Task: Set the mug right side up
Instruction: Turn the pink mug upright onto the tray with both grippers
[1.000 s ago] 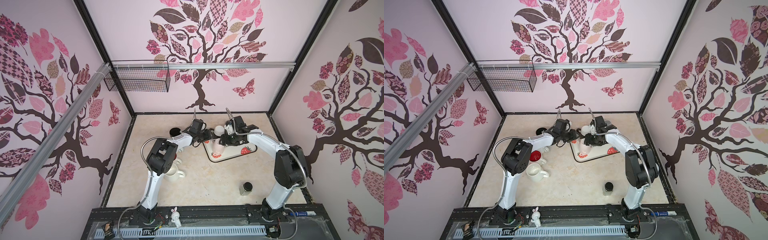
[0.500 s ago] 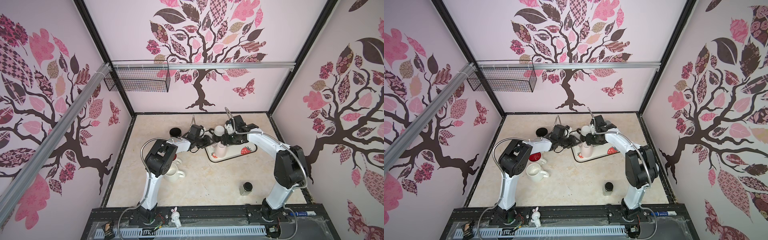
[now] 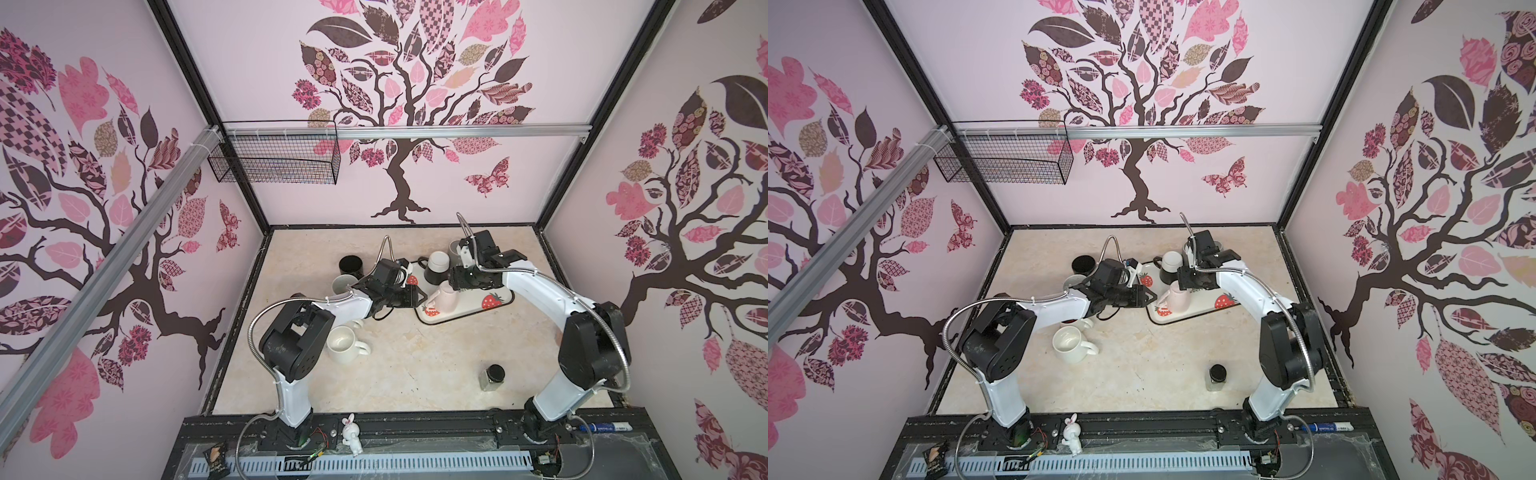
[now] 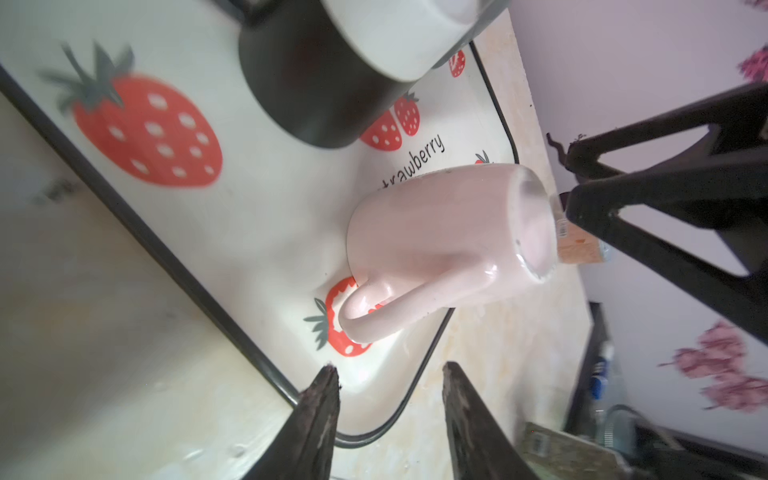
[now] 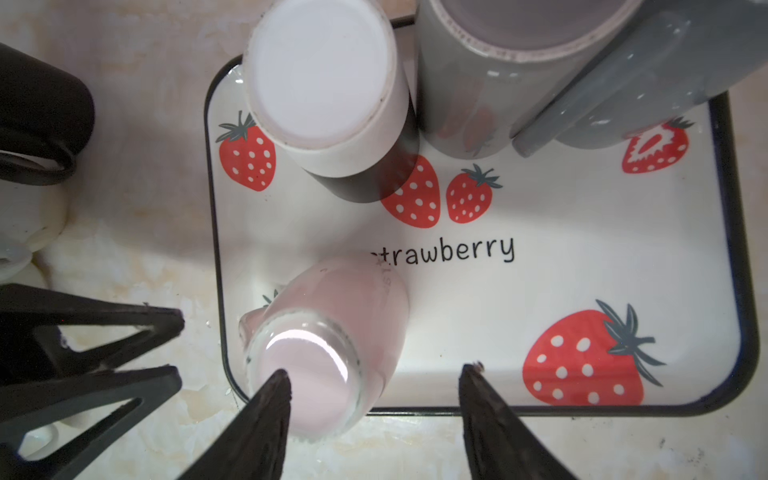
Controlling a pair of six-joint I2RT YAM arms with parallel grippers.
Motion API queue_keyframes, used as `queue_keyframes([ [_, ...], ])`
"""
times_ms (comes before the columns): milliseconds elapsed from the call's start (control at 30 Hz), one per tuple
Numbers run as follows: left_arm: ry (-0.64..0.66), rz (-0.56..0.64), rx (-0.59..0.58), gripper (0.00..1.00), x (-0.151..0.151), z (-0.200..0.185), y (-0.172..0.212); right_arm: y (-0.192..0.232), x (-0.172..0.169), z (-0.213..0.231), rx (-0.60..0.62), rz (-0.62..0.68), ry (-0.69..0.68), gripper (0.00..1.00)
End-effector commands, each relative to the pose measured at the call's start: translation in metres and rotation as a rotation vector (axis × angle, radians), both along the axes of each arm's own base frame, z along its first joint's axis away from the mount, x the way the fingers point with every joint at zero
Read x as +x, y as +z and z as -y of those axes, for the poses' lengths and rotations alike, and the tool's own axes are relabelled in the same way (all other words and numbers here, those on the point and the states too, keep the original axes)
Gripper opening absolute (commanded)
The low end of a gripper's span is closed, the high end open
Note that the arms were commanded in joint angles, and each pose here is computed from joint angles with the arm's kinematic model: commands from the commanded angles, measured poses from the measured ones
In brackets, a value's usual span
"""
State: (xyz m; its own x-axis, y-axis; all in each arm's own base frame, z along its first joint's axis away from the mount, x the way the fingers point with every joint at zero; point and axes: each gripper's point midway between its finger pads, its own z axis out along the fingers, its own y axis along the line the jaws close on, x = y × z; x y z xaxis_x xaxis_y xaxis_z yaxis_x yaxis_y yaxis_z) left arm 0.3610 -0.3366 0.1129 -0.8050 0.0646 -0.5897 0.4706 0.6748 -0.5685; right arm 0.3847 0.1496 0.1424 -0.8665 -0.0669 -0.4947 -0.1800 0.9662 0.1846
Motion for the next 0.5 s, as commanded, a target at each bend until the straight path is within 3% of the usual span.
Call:
queue_keyframes([
  [0, -0.132, 0.284, 0.222, 0.51, -0.001, -0.007, 0.013, 0.027, -0.007, -0.007, 0.106, 0.072, -0.004, 0.67],
  [167, -0.231, 0.394, 0.386, 0.56, 0.009, -0.009, 0.019, 0.025, -0.021, -0.021, 0.264, 0.084, -0.014, 0.67],
  [300, -0.353, 0.464, 0.393, 0.57, 0.006, 0.002, 0.022, 0.018, -0.032, -0.020, 0.297, 0.080, -0.030, 0.67],
  [367, -0.502, 0.524, 0.379, 0.57, -0.008, 0.010, 0.017, 0.016, -0.038, -0.018, 0.306, 0.079, -0.032, 0.67],
  [467, -0.555, 0.573, 0.380, 0.58, -0.008, 0.017, 0.009, 0.014, -0.046, -0.015, 0.320, 0.101, -0.040, 0.67],
])
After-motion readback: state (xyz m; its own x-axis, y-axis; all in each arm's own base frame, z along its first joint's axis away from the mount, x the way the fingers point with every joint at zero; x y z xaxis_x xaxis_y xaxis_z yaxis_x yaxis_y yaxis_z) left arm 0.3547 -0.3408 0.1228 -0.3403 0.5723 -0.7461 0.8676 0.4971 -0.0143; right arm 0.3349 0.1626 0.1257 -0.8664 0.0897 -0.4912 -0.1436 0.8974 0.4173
